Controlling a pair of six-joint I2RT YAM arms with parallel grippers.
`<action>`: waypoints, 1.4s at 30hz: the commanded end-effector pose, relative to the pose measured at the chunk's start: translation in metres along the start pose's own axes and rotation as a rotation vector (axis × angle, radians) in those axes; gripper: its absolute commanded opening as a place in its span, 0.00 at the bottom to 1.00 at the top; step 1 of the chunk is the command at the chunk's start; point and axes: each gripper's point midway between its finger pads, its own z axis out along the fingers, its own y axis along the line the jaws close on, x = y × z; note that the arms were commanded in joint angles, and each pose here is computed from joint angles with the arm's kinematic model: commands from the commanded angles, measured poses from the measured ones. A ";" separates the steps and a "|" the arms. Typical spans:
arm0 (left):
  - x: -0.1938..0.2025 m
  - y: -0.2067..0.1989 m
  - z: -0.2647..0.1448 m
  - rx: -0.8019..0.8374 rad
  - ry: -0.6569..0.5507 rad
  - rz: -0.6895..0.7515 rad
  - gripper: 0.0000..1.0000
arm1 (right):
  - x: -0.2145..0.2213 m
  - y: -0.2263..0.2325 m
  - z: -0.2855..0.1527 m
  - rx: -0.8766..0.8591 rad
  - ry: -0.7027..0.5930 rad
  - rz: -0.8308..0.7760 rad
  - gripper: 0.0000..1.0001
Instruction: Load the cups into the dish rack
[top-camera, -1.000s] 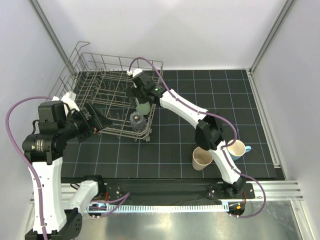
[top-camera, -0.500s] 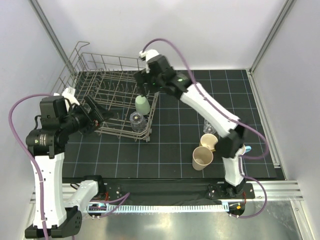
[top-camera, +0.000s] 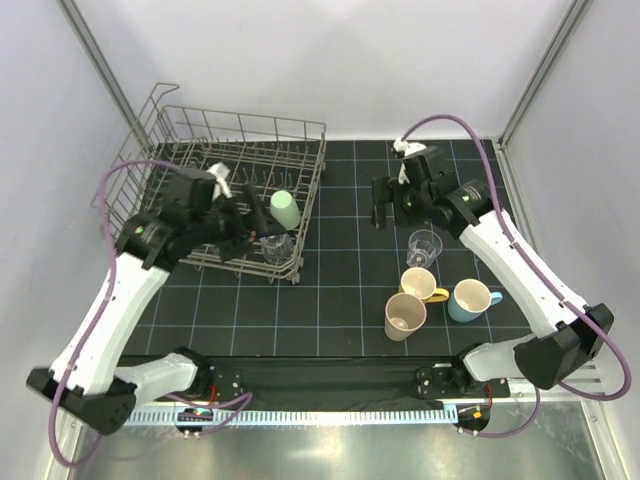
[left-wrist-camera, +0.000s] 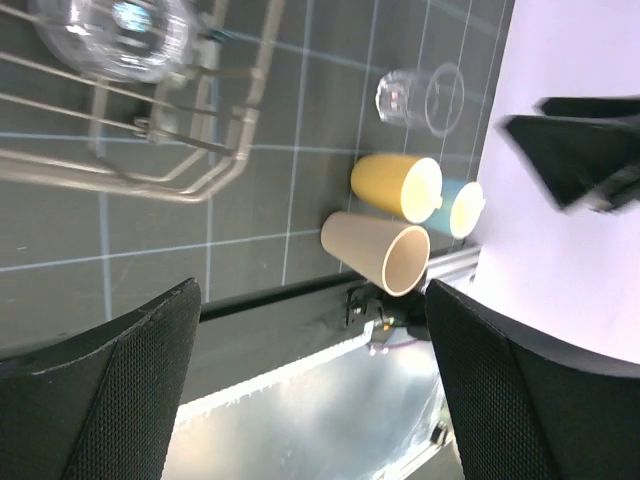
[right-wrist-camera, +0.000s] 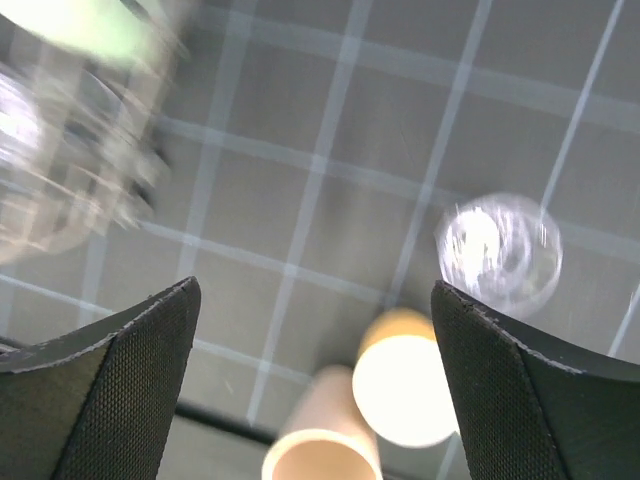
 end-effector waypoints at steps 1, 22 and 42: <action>-0.015 -0.036 0.014 0.036 -0.076 0.037 0.90 | 0.038 -0.018 -0.001 0.011 0.108 0.053 0.95; 0.010 -0.095 0.044 0.122 0.005 0.098 0.89 | 0.090 -0.066 0.026 0.233 0.156 0.298 0.63; 0.012 -0.072 0.019 0.078 -0.048 0.066 0.89 | 0.107 -0.100 0.110 0.384 0.324 0.363 0.37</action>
